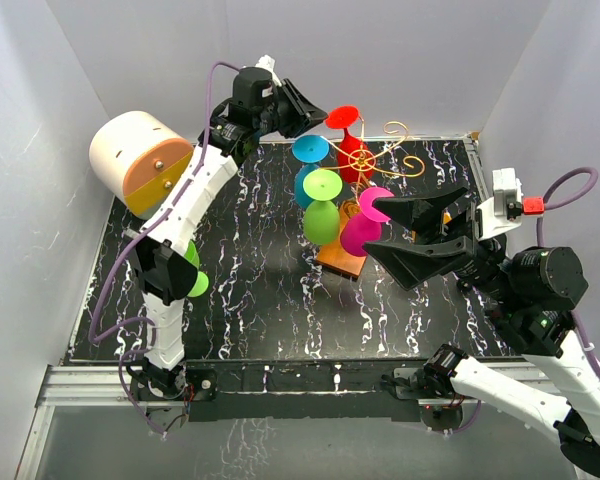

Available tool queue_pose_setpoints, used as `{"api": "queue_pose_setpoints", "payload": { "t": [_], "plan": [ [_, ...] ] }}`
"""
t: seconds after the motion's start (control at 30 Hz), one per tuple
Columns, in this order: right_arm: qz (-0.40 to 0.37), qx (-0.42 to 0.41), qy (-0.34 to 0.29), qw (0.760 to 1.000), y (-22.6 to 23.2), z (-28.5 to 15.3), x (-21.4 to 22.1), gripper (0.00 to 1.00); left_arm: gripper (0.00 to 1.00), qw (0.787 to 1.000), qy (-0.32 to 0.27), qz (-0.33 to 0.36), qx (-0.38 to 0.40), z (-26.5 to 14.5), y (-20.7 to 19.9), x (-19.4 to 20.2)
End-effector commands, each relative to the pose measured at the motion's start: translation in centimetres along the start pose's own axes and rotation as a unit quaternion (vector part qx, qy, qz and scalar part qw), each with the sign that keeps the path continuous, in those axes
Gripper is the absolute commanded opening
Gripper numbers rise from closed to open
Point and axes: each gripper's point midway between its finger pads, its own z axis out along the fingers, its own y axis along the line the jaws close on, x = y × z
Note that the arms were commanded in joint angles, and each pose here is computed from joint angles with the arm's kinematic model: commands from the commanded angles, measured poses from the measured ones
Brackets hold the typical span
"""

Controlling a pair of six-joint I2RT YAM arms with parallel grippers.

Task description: Place the wine glass upside down on the wine glass rack

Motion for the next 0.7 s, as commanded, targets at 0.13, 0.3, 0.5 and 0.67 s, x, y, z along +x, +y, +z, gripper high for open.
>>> {"api": "queue_pose_setpoints", "payload": {
  "t": [0.13,0.3,0.5,0.67],
  "plan": [
    [-0.003,-0.009,-0.017,1.000,0.3,0.3,-0.6,0.82,0.22,0.997,-0.057,0.056,-0.017,-5.0,-1.8,-3.3],
    [0.003,0.012,-0.015,1.000,-0.5,0.4,-0.5,0.82,0.28,0.990,-0.081,0.107,-0.045,-8.2,-1.7,-4.3],
    [0.016,0.045,-0.009,0.999,-1.7,0.5,-0.1,0.80,0.45,0.967,-0.107,0.176,-0.150,-14.8,2.3,-4.5],
    [0.034,0.069,0.003,0.997,-2.9,1.1,1.0,0.77,0.50,0.947,-0.115,0.191,-0.230,-21.0,6.5,-2.8]
  ]
}}
